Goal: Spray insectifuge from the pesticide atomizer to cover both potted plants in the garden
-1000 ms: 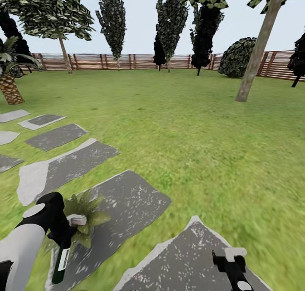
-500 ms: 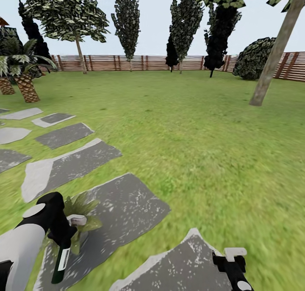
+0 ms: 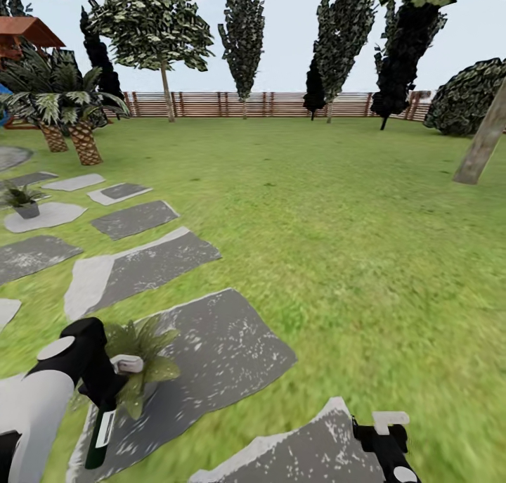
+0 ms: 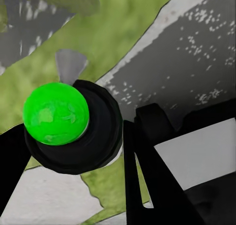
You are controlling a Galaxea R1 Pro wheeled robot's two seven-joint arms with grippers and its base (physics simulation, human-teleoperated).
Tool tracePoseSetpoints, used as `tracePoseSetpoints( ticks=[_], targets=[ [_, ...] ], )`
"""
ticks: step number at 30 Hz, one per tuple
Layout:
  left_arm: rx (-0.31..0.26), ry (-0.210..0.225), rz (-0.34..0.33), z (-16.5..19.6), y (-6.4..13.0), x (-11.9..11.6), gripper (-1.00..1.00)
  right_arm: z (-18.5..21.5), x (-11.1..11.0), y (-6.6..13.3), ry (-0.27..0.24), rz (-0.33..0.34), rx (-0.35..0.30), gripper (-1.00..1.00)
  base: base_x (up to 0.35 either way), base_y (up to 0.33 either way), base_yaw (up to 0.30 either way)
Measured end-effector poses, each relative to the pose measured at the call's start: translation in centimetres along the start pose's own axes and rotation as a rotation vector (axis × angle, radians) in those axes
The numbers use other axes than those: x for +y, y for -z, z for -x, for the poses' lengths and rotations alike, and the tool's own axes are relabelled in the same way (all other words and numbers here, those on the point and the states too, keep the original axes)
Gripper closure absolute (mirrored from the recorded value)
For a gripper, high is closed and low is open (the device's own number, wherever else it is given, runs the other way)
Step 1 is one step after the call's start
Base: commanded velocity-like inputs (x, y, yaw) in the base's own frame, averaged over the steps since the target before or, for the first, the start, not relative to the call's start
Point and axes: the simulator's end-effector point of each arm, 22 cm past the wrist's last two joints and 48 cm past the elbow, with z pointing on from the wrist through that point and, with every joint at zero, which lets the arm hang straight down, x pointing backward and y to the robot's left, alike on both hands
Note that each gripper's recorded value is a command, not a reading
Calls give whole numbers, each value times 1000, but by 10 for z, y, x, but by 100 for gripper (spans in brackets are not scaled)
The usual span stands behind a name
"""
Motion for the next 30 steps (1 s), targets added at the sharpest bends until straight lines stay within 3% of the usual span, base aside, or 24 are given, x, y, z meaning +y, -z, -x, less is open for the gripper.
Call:
tracePoseSetpoints(
  ticks=[8,23,30],
  targets=[
    [19,-1,-6,-5,-7,-3,100,0,0,0,0,0,-1,-100,39,-21,274],
    [16,2,-11,-5,-7,-4,100,0,1,0,-1,1,-1,-100,250,-201,22],
    [16,2,-11,-4,-7,-4,100,0,1,0,-1,2,0,-100,226,-243,241]
  ],
)
